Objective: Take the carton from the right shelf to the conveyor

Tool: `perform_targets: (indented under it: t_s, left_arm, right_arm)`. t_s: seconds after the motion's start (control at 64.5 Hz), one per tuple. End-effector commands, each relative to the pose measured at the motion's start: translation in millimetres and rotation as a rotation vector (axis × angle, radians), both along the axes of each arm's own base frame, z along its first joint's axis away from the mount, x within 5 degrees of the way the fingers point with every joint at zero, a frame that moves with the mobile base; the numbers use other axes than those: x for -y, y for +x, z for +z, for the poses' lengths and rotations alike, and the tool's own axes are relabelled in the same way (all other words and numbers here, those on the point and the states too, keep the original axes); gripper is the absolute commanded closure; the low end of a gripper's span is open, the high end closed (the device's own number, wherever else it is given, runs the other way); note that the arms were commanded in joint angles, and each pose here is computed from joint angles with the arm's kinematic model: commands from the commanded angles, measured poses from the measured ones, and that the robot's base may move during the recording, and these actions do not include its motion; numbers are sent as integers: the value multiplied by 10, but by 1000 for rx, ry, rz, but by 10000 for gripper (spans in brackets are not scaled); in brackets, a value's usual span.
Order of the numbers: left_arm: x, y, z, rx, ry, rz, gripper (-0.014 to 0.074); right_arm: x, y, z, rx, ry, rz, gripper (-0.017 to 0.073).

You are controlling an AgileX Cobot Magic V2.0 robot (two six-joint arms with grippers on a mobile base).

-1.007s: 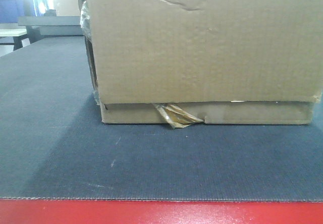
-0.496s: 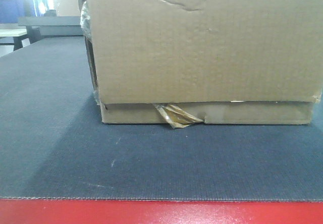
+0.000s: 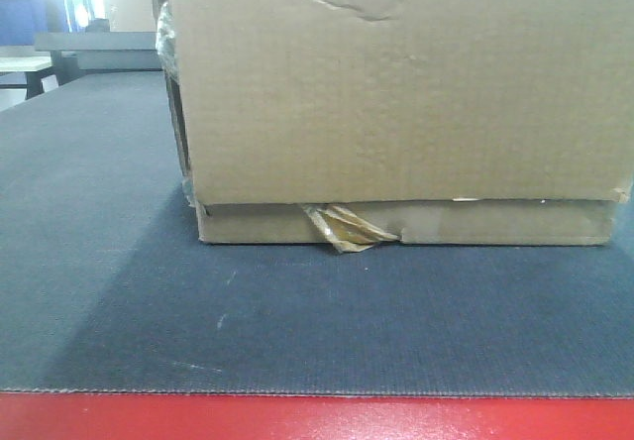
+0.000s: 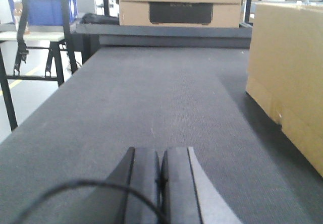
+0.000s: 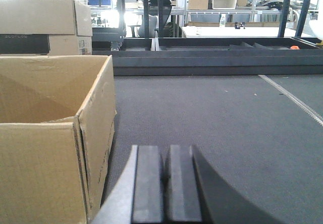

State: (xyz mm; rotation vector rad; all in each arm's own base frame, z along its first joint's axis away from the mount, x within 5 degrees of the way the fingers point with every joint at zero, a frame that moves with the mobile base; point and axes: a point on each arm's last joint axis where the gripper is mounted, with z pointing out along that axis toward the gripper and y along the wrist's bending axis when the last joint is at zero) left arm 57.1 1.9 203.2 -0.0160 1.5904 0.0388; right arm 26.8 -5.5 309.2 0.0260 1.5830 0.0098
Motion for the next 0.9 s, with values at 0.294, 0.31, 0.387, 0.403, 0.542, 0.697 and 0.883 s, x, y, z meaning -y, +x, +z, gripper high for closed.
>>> perform_targets:
  t_s: [0.294,0.31,0.387,0.403,0.542,0.697,0.883]
  left_arm:
    - [-2,-7,45,47,-2,3,599]
    - [-2,-7,45,47,-2,3,599]
    - [-2,-7,45,47,-2,3,599]
    - [-2,-7,45,47,-2,3,599]
    - [-2,-7,45,47,-2,3,599]
    - [-2,-7,45,47,-2,3,599]
    - [-2,-7,45,47,-2,3,599]
  right_arm:
    - [4,-10,20,28,-21,-8,629]
    - [4,-10,20,28,-21,-8,629]
    - [4,-10,20,28,-21,-8,629]
    - [4,-10,20,28,-21,-8,629]
    - [4,-10,20,28,-21,-8,629]
    - [1,-10,38,48,-22,-5,629]
    - [-61,82,-135,42,-91,45,629]
